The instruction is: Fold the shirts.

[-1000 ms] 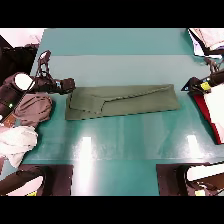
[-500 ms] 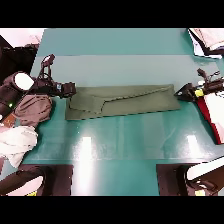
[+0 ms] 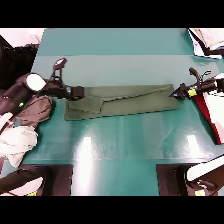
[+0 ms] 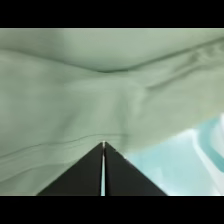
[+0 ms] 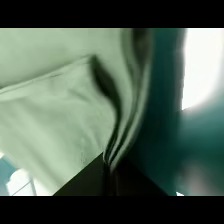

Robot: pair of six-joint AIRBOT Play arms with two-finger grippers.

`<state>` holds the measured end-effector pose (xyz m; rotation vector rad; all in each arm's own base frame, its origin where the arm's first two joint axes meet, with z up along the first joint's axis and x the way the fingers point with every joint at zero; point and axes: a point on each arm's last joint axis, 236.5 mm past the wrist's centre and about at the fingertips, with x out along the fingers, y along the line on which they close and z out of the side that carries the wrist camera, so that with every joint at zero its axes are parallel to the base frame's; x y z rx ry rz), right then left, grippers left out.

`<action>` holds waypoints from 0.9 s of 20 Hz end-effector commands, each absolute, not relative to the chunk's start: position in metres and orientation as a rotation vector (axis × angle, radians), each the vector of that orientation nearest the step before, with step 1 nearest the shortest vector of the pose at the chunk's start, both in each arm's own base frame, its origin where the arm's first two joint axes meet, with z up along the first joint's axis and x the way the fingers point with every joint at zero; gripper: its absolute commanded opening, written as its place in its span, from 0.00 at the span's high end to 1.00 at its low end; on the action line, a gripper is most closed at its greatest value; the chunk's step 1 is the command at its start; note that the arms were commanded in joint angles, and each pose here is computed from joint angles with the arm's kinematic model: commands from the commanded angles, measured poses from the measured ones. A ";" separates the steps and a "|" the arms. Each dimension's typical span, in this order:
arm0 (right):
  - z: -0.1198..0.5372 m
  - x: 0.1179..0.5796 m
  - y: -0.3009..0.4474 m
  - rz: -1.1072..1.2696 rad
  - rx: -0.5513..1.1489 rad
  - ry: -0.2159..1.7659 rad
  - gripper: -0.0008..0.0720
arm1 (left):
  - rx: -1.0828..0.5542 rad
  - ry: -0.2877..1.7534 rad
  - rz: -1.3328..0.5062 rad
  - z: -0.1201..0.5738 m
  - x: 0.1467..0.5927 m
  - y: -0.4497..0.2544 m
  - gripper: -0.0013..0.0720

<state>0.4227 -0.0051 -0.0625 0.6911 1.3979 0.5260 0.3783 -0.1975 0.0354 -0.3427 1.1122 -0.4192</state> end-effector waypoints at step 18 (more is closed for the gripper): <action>0.219 0.410 0.253 1.090 0.236 0.948 0.97 | -0.314 1.253 -0.665 -0.051 0.437 -0.368 0.95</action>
